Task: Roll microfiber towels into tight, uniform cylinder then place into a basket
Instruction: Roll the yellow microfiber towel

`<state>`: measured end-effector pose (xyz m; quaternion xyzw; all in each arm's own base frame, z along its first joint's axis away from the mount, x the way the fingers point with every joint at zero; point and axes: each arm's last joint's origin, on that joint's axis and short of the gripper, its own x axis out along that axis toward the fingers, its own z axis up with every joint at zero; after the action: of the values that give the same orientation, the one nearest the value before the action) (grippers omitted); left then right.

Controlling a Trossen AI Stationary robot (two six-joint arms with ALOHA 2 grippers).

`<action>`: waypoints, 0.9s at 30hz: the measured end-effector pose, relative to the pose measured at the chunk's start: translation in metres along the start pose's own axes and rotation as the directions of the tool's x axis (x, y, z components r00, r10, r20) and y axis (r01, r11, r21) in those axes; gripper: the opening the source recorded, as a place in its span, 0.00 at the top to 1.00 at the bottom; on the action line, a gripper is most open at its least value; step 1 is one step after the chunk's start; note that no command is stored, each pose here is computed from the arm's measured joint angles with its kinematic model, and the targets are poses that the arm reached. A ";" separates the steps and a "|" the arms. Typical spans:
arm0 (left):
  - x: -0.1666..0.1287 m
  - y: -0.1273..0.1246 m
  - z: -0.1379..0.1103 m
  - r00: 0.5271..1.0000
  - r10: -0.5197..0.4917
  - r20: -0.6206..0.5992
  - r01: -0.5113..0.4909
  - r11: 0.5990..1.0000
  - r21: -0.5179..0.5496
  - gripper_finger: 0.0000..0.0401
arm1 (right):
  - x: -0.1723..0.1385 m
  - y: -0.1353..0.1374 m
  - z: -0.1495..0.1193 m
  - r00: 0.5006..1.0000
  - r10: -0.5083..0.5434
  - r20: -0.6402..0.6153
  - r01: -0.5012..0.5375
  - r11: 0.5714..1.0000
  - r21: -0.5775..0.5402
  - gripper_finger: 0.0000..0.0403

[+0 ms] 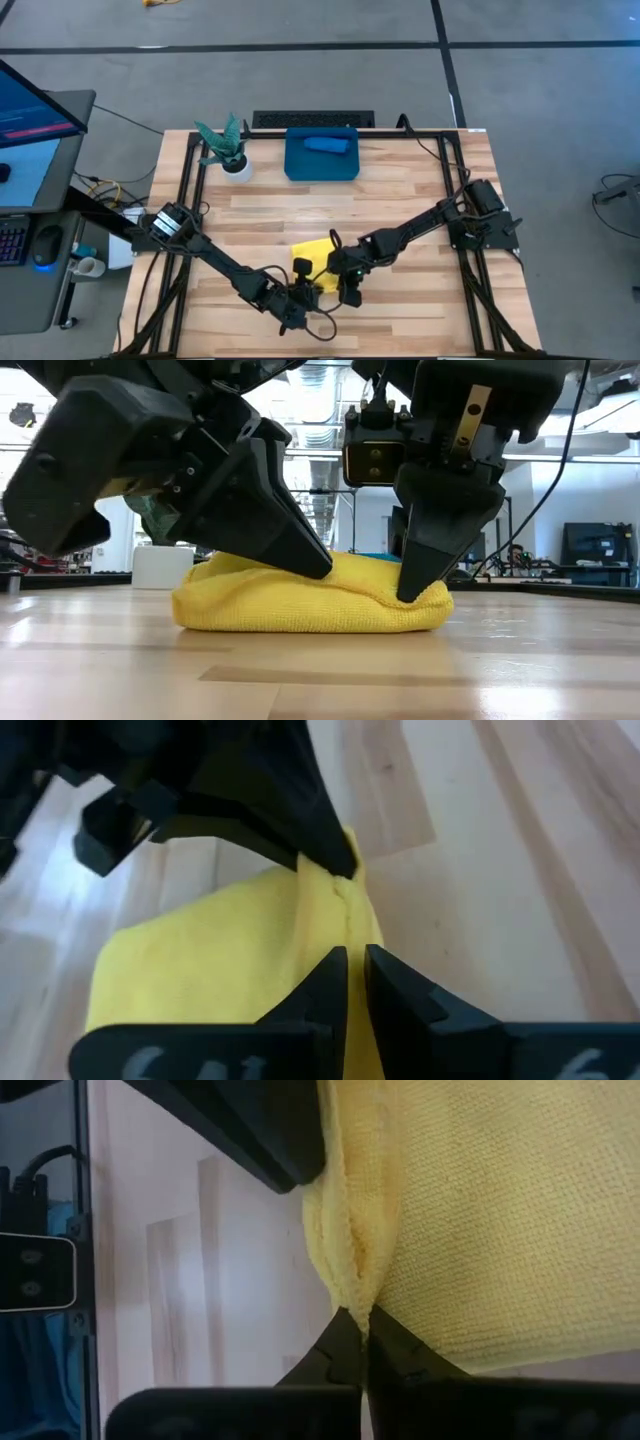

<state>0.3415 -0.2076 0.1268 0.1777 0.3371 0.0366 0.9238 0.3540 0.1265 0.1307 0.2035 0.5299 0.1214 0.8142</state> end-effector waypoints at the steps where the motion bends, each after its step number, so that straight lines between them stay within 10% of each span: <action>1: 0.000 0.000 0.000 1.000 0.011 0.001 -0.011 1.000 0.000 0.92 | 0.000 -0.001 0.000 1.000 -0.002 -0.004 0.002 1.000 0.003 0.95; 27: -0.014 -0.002 0.020 0.989 -0.128 -0.070 0.128 0.992 0.001 0.92 | 0.000 -0.001 0.001 1.000 -0.002 0.004 0.002 1.000 0.004 0.96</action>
<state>0.3438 -0.2184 0.1486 0.1569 0.3798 -0.0176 0.9115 0.3547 0.1249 0.1308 0.2051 0.5289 0.1192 0.8149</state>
